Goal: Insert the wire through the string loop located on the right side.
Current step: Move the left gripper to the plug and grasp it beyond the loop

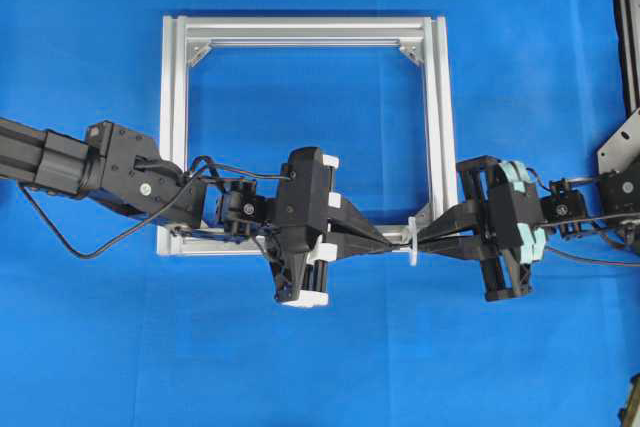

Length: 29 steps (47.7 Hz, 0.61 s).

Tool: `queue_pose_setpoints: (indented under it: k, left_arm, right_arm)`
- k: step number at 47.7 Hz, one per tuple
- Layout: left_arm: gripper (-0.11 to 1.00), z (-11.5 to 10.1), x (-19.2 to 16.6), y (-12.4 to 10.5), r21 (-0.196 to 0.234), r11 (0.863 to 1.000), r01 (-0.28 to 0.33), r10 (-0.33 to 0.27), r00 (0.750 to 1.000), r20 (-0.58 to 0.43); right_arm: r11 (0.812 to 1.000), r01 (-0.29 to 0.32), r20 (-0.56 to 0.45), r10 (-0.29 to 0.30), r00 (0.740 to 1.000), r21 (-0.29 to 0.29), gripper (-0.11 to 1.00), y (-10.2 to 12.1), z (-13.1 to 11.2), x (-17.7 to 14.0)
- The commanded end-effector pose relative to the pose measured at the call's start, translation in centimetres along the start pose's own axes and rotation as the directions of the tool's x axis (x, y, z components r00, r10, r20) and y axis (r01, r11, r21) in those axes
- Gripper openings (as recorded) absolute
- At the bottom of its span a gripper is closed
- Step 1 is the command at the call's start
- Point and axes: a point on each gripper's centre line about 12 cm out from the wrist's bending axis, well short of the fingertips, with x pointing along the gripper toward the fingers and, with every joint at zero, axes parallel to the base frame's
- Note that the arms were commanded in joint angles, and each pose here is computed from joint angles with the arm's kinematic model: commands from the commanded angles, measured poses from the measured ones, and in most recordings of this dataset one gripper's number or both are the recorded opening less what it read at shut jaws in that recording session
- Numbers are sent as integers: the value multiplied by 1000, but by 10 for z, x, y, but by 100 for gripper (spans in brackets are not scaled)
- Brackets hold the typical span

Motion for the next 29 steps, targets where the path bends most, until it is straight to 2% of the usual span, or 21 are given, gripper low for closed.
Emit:
queue_pose_setpoints:
  k: [1,9,13,18,22,25,29]
  left_arm:
    - [1,15,-1,-1,3,1000,4,-4,999,38]
    - [4,15,-1,-2,3,1000,6,-6,999,38]
    - [25,16,-1,-2,-1,1000,5,-5,999,40]
    - [59,16,-1,-3,-4,1000,9,-8,999,39]
    - [81,16,-1,-4,-5,1000,10,-10,999,36]
    - [91,16,-1,-3,-8,1000,9,-8,999,33]
    - [93,15,0,-3,-8,1000,8,-8,1000,25]
  right_arm:
    - [1000,-2,27,2,1000,5,-3,1,7,1]
    - [1000,-3,27,3,1000,4,-3,1,7,1]
    - [1000,-2,29,2,1000,5,-3,1,8,1]
    - [1000,-2,27,2,1000,5,-3,1,7,1]
    - [1000,-2,27,2,1000,5,-3,1,7,1]
    - [1000,-3,27,3,1000,4,-3,1,7,1]
    - [1000,-3,27,3,1000,4,-3,1,7,1]
